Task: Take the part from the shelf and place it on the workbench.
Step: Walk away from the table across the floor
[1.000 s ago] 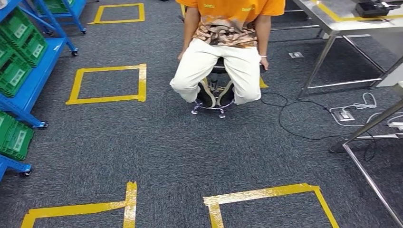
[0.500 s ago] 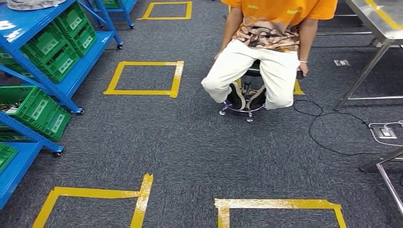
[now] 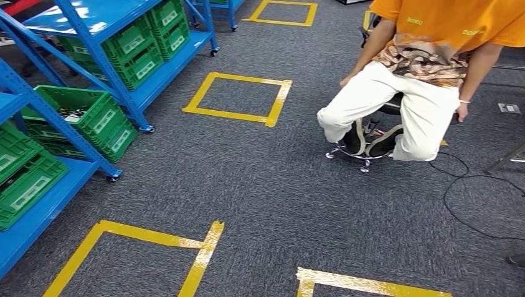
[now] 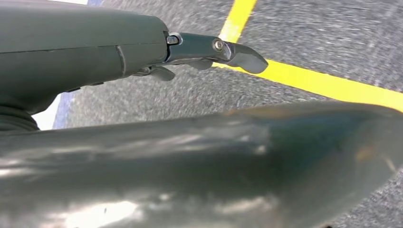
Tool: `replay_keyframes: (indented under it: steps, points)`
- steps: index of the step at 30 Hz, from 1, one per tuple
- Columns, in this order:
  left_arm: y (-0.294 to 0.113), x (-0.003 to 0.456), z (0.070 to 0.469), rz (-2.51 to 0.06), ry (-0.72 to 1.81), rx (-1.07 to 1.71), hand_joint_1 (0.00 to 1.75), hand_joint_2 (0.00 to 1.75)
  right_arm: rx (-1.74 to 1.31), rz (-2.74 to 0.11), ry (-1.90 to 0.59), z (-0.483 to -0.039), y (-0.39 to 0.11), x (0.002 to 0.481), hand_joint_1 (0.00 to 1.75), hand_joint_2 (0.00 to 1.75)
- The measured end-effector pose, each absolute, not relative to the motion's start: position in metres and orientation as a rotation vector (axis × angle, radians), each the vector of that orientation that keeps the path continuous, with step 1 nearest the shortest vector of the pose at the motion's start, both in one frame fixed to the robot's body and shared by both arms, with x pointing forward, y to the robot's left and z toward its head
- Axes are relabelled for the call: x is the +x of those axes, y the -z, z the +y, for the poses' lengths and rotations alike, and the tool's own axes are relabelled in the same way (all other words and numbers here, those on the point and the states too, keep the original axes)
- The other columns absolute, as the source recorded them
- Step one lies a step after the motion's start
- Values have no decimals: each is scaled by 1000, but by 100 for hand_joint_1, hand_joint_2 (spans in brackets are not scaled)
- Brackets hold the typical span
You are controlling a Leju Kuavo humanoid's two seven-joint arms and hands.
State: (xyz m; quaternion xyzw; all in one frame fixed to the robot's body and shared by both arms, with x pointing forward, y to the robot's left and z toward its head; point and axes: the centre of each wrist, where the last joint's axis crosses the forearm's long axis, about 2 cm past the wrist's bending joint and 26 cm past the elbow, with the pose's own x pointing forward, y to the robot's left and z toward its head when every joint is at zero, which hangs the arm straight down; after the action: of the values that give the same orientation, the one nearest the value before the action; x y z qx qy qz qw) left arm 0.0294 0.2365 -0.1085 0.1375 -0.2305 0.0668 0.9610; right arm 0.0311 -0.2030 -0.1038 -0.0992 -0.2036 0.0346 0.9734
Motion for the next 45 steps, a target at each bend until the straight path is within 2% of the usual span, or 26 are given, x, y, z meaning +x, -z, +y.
replay_keyframes:
  steps: [11,26,45]
  points:
    - [109,31,241,-460,-129,287,0,0,-192,-413,-77,-202,104,28,0,0]
    - [108,47,257,-394,-284,371,0,0,-149,-427,-208,-200,103,38,0,0]
    - [107,47,249,-399,-305,359,0,0,-141,-396,-230,-204,104,33,0,0]
